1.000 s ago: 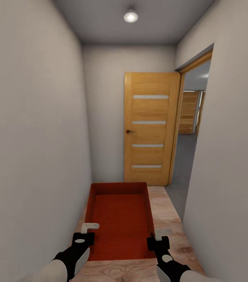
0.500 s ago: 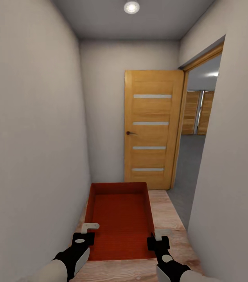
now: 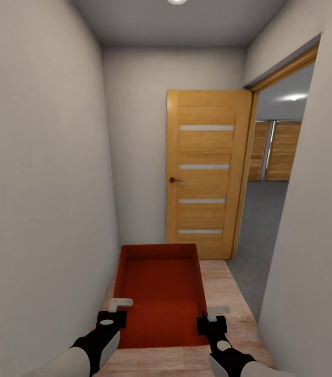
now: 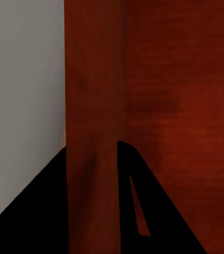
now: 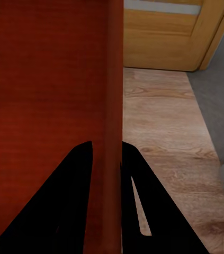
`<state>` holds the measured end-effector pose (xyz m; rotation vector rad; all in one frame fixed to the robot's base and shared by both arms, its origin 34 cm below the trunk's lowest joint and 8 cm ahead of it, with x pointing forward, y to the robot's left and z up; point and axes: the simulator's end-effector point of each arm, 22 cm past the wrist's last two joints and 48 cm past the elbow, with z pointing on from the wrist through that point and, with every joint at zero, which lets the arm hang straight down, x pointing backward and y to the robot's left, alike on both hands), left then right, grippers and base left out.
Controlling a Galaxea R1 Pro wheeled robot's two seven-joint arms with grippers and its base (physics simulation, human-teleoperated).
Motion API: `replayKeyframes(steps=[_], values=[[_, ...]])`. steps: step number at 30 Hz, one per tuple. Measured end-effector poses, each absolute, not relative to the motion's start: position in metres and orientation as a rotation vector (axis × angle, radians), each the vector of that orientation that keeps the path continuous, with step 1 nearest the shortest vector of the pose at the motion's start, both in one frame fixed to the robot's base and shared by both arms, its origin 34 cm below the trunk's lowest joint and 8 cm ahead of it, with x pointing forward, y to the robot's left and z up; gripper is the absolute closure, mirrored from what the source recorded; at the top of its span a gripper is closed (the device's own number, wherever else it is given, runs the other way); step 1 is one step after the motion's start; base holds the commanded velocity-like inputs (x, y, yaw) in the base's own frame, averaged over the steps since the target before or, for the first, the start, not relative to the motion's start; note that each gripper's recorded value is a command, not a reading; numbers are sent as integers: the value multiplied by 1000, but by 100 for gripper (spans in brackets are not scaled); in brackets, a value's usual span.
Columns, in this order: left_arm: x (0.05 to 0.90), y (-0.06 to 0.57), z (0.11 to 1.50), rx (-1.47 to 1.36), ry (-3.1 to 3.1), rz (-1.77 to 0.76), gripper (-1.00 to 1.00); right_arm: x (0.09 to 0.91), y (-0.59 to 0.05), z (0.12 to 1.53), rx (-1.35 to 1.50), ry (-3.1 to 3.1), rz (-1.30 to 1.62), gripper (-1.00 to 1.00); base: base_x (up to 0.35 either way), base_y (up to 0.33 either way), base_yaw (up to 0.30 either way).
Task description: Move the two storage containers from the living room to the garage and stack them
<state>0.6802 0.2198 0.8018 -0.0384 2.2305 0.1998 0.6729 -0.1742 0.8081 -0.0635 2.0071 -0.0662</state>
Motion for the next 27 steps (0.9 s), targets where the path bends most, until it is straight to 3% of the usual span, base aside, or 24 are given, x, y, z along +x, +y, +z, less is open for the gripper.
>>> replayKeyframes(steps=[27], values=[[679, 219, 801, -41, 2232, 199, 100, 673, -175, 808, -67, 2007, -68, 100, 322, 1, 0]])
